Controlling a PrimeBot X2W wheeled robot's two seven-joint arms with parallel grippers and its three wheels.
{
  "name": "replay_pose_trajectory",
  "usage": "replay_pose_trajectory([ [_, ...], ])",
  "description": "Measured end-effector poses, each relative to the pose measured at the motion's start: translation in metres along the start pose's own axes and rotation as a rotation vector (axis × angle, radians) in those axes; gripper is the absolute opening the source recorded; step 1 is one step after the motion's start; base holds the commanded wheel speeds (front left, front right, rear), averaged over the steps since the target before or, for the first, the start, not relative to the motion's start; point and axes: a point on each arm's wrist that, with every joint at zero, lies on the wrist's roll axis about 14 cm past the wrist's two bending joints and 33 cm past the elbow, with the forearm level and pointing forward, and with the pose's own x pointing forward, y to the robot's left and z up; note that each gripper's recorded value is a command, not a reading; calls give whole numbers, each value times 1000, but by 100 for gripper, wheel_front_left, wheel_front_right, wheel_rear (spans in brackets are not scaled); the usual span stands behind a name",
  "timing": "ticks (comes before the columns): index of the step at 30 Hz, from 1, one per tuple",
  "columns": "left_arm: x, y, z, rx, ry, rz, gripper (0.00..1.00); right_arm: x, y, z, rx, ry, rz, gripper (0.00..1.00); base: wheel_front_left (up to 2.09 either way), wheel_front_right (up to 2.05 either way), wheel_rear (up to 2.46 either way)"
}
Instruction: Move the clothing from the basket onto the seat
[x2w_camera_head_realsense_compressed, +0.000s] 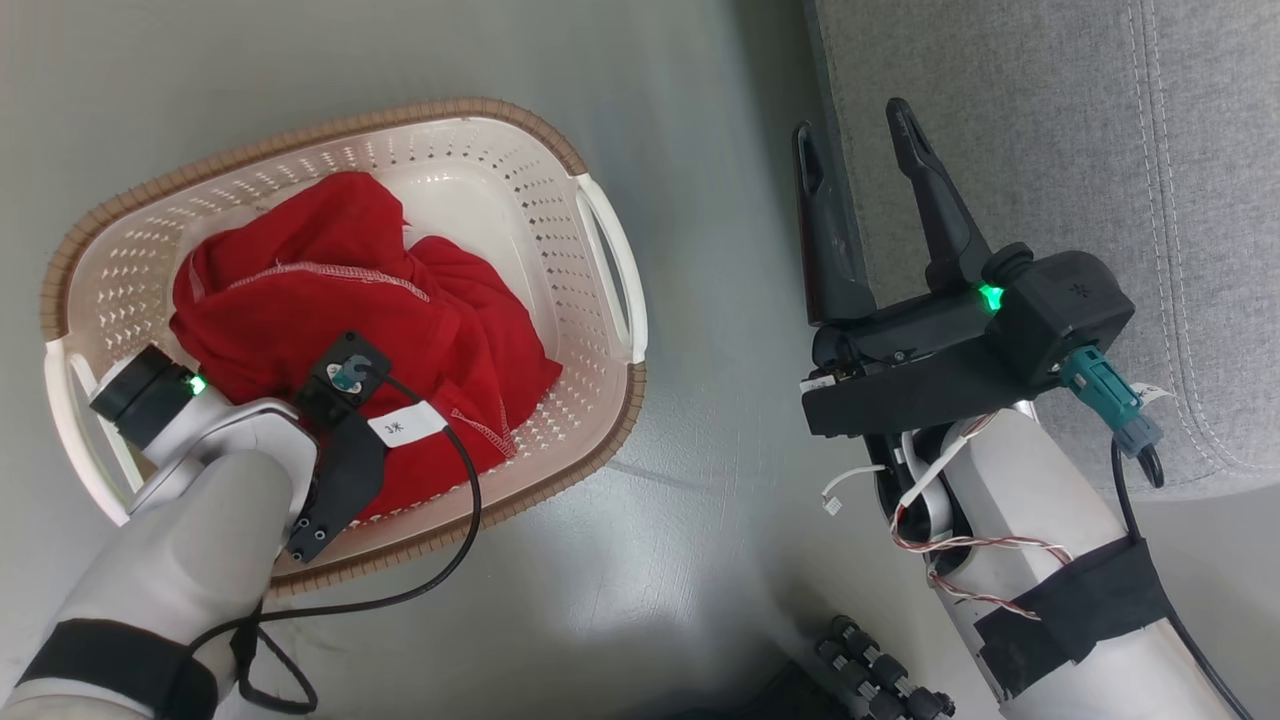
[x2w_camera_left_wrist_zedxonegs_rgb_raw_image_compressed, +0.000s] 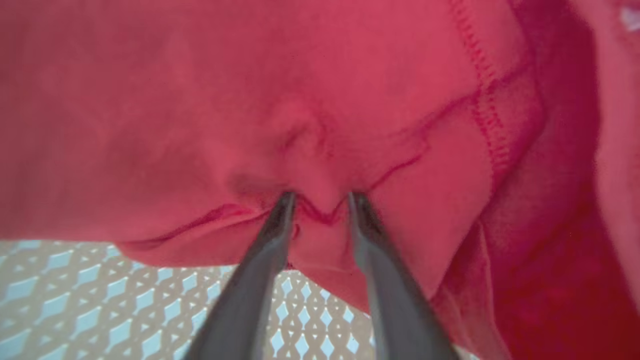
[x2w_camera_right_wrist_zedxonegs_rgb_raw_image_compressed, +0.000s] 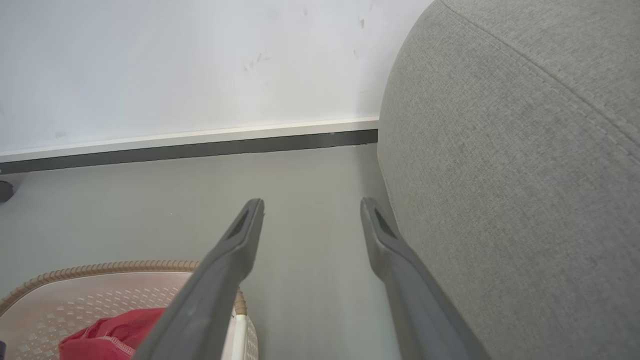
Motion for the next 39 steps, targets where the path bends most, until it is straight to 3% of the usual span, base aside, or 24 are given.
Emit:
replay_pose_trajectory([
  [13, -2, -2, -1, 18, 36, -1, 0, 1, 3, 1, 4, -4, 6, 100, 0, 0, 0],
  [22, -23, -5, 24, 12, -53, 10, 0, 0, 10, 15, 5, -30, 18, 100, 0, 0, 0],
  [31, -60, -8, 59, -164, -234, 23, 0, -2, 17, 36, -16, -67, 48, 100, 0, 0, 0],
  [39, -105, -4, 64, -409, -395, 66, 0, -16, 28, 52, -28, -84, 91, 100, 0, 0, 0],
])
